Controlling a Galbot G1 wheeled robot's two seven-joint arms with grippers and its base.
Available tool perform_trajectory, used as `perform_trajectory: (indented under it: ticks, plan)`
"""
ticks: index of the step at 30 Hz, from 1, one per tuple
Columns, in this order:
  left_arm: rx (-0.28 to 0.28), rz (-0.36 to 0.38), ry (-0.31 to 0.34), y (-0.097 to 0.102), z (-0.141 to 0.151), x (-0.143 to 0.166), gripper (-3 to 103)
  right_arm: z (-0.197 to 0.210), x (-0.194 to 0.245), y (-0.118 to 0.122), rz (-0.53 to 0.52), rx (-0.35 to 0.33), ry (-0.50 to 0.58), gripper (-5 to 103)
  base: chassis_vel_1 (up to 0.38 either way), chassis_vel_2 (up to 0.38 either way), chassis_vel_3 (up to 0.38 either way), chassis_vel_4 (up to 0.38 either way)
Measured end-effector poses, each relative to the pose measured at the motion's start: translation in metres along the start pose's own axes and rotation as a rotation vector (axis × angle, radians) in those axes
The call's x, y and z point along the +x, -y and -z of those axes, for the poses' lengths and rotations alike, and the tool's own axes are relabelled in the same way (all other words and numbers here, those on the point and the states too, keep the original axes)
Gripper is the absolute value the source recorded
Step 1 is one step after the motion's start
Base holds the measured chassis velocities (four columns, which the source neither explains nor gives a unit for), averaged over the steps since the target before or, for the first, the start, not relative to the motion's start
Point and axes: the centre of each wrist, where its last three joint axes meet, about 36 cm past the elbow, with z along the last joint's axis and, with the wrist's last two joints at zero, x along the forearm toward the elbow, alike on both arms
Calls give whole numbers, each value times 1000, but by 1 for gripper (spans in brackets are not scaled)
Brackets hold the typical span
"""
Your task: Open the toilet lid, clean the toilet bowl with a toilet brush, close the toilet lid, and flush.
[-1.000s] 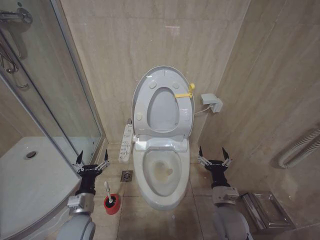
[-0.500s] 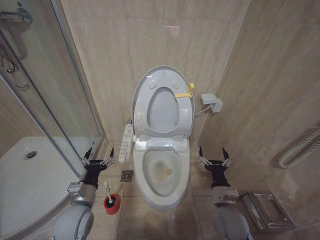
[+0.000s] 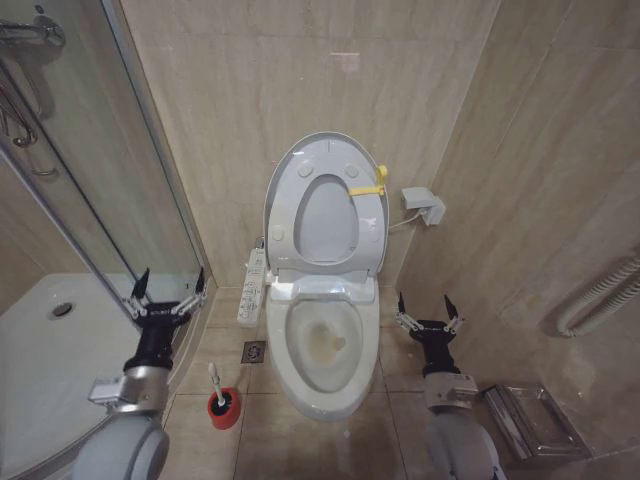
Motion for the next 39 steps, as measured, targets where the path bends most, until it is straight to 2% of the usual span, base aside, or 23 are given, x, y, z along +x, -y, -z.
perform_trajectory:
  ticks: [2, 12, 20, 24, 26, 28, 29, 31, 35, 36, 39]
  plan:
    - [1, 2, -13, 2, -9, 4, 100, 0, 0, 0, 0, 0, 0, 100, 0, 0, 0, 0]
    - [1, -1, -20, 4, -16, 2, 100, 0, 0, 0, 0, 0, 0, 100, -11, 16, 18, -16]
    - [2, -23, -23, 7, -27, 0, 100, 0, 0, 0, 0, 0, 0, 100, -151, 140, 134, -148]
    - [-5, -25, -31, 11, -42, 4, 100, 0, 0, 0, 0, 0, 1, 100, -112, 135, 98, -97]
    - [-35, 9, -51, 14, -61, 15, 100, 0, 0, 0, 0, 0, 1, 100, 0, 37, 43, 0]
    - [-41, 17, -56, 15, -64, 18, 100, 0, 0, 0, 0, 0, 0, 100, 0, 0, 0, 0]
    - [-66, 66, -92, 20, -80, 35, 100, 0, 0, 0, 0, 0, 0, 100, 35, -49, -54, 37]
    - [-82, 99, -120, 23, -95, 56, 100, 0, 0, 0, 0, 0, 0, 100, 30, -62, -47, 33]
    - [-109, 117, -158, 26, -127, 94, 100, 0, 0, 0, 0, 0, 0, 100, 19, -34, -24, 9]
    - [-109, 117, -158, 26, -127, 94, 100, 0, 0, 0, 0, 0, 0, 100, 0, 0, 0, 0]
    - [-131, 127, -222, 30, -177, 129, 100, 0, 0, 0, 0, 0, 0, 100, 0, 0, 0, 0]
